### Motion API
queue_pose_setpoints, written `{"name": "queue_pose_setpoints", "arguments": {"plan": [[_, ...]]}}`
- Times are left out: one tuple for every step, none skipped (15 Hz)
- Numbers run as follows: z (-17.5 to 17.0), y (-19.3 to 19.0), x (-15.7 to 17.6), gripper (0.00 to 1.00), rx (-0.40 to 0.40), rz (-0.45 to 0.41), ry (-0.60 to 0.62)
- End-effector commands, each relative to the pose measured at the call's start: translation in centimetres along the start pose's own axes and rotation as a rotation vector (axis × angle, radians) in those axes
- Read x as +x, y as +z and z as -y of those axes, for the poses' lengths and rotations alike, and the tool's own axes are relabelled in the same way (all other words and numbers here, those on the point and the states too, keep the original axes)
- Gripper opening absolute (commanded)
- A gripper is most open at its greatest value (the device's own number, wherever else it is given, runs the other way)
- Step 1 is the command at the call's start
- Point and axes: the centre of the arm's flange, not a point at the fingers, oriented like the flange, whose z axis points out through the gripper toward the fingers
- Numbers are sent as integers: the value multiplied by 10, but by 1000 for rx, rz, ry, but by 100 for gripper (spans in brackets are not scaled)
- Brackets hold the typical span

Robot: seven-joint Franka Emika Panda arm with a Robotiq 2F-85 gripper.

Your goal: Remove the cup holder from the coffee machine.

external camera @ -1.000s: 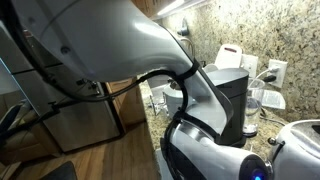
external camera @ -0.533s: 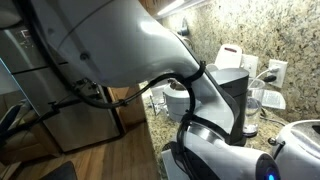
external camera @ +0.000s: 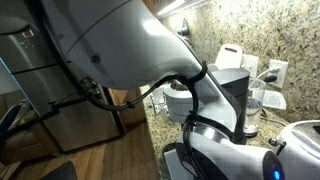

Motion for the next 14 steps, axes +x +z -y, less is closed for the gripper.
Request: {"name": "queue_pose_setpoints", "arguments": {"plan": [[-26,-1,-21,15,-97,130,18],[-27,-2,-20,15,-109,136,21],[-27,-3,-19,15,-117,146,18],[-28,-3,-18,15,-125,153,15],[-29,-2,-16,15,-133,159,18],[-31,-2,-15,15,-135,165,16],[-32,-2,-13,15,-132,168,24],[-32,-1,-13,15,-129,175,16],[-31,0,-11,15,-132,173,25],[-29,0,-9,15,-105,145,28],[-29,0,-8,15,-66,138,30],[-30,-3,-7,15,-39,103,37],[-34,-6,-7,15,-17,103,46],[-38,-8,-8,15,26,95,53]]}}
